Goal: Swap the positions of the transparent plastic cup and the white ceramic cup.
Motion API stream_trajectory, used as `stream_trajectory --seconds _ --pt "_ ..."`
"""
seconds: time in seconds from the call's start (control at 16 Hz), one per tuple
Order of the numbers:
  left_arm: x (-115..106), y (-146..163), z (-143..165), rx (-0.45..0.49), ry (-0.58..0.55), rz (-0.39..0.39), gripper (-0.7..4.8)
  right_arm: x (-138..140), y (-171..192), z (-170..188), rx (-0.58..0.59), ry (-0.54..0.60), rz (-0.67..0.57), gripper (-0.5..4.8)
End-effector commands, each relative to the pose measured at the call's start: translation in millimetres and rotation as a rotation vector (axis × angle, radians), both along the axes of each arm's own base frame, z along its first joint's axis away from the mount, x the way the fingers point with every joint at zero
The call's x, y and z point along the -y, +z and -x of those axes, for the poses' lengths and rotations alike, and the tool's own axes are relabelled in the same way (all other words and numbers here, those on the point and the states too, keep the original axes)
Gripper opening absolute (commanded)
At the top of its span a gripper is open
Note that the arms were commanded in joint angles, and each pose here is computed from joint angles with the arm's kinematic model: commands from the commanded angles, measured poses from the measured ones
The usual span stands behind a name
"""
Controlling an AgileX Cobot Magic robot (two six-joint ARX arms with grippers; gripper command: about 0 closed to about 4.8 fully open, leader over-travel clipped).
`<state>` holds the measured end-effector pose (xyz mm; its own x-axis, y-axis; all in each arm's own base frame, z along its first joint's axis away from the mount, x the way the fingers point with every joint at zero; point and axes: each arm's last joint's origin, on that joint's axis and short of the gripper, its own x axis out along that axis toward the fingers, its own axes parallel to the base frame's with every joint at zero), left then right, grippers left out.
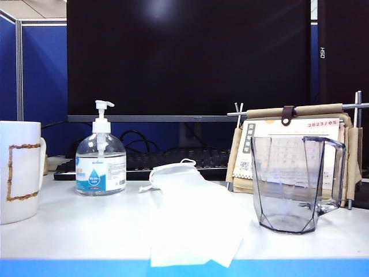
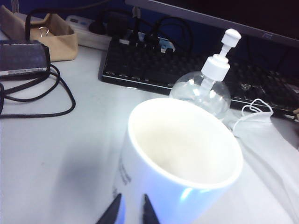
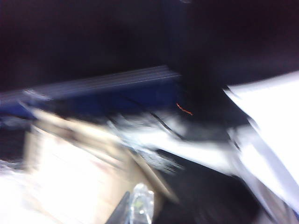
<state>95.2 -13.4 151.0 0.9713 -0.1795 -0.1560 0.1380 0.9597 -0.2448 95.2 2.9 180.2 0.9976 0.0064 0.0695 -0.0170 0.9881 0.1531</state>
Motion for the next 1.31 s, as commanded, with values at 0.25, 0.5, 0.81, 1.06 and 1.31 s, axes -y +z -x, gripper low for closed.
stream_trajectory --seconds 0.25,0.5,0.81,1.06,1.31 --pt "-0.1 -1.1 0.3 -0.014 -0.002 0.001 0.57 2.7 -24.9 -1.7 -0.172 -0.024 -0.001 0.13" --pt "-0.1 -1.1 0.3 -0.014 -0.003 0.001 0.57 2.5 -24.8 -1.8 -0.172 -0.019 -0.001 0.13" --pt "-0.1 -1.2 0.3 -0.015 -0.003 0.001 0.57 2.5 -24.9 -1.8 -0.172 -0.019 -0.001 0.13" --pt "-0.1 -1.1 0.3 -0.014 -0.003 0.001 0.57 2.5 -24.9 -1.8 -0.172 -0.019 -0.001 0.13" --pt "-0.1 -1.1 0.3 -0.014 -0.003 0.001 0.57 2.5 -24.9 -1.8 -0.172 -0.019 -0.001 0.13"
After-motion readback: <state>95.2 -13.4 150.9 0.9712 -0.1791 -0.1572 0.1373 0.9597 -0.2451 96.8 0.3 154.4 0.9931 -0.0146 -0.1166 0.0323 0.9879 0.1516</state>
